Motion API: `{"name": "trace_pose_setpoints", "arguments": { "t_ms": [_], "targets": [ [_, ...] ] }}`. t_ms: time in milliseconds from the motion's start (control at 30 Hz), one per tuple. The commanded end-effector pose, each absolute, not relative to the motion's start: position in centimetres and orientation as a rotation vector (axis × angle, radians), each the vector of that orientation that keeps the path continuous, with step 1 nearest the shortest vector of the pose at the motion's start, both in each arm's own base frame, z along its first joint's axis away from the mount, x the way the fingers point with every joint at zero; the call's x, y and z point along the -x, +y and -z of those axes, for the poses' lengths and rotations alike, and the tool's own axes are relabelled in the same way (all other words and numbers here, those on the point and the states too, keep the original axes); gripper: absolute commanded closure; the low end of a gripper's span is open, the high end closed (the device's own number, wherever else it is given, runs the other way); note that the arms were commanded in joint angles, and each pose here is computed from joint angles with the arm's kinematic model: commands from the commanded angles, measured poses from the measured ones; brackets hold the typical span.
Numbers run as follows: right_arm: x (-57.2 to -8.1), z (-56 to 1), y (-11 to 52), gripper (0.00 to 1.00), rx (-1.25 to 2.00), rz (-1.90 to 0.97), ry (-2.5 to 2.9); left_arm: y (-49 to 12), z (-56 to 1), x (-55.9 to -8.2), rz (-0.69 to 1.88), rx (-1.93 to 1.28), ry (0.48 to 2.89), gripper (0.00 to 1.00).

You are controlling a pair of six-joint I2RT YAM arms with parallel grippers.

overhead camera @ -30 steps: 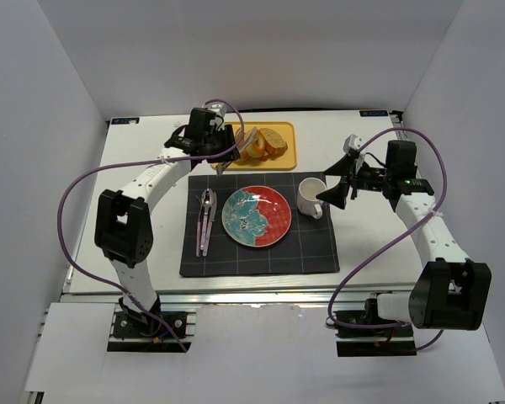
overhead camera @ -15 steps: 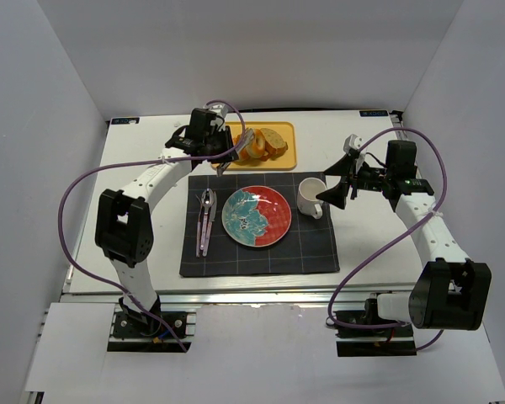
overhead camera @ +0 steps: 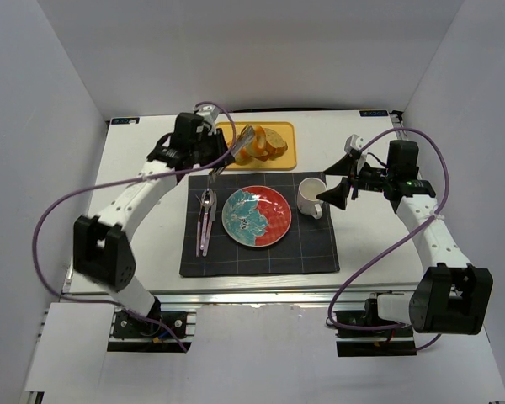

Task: Place the bread

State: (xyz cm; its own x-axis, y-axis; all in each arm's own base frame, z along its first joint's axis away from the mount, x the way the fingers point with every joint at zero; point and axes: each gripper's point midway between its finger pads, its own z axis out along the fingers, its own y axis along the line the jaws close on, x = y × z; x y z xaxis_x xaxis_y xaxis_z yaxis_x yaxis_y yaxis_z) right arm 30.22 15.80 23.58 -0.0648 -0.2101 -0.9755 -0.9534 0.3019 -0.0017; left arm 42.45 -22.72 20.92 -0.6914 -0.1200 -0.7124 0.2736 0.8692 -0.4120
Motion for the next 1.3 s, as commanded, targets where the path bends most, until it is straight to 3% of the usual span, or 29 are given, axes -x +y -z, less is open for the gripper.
{"name": "trace_pose_setpoints", "arguments": {
  "t_ms": [0, 200, 333, 533, 700, 833, 1133, 1267],
  "targets": [
    [-29.9, -25.4, 15.8, 0.11, 1.137, -0.873, 1.475, -22.6, -25.0, -37.2, 0.775, -0.151, 2.173, 1.0],
    [-29.8, -25.9, 15.9, 0.11, 1.137, -0.881, 1.477, -22.3, -24.0, -29.4, 1.003, -0.122, 2.178, 0.99],
    [-29.8, -26.0, 15.8, 0.11, 1.132, -0.885, 1.49, -22.3, -20.6, -25.7, 1.097, -0.096, 2.262, 0.93],
    [-29.7, -26.3, 15.9, 0.11, 1.134, -0.895, 1.488, -21.6, -17.7, -24.4, 1.049, -0.096, 2.358, 0.75],
    [-29.2, -26.1, 15.9, 0.11, 1.133, -0.891, 1.493, -20.8, -17.0, -25.0, 0.942, -0.106, 2.397, 0.52],
    [-28.7, -25.9, 15.8, 0.11, 1.134, -0.884, 1.49, -20.2, -17.6, -25.6, 0.878, -0.103, 2.398, 0.42],
    [-28.3, -25.5, 15.9, 0.11, 1.135, -0.891, 1.487, -19.7, -21.4, -29.1, 0.761, -0.081, 2.308, 0.44],
    [-28.4, -25.3, 16.0, 0.11, 1.134, -0.907, 1.483, -22.1, -23.8, -32.9, 0.856, -0.031, 2.208, 0.52]
  ]
}}
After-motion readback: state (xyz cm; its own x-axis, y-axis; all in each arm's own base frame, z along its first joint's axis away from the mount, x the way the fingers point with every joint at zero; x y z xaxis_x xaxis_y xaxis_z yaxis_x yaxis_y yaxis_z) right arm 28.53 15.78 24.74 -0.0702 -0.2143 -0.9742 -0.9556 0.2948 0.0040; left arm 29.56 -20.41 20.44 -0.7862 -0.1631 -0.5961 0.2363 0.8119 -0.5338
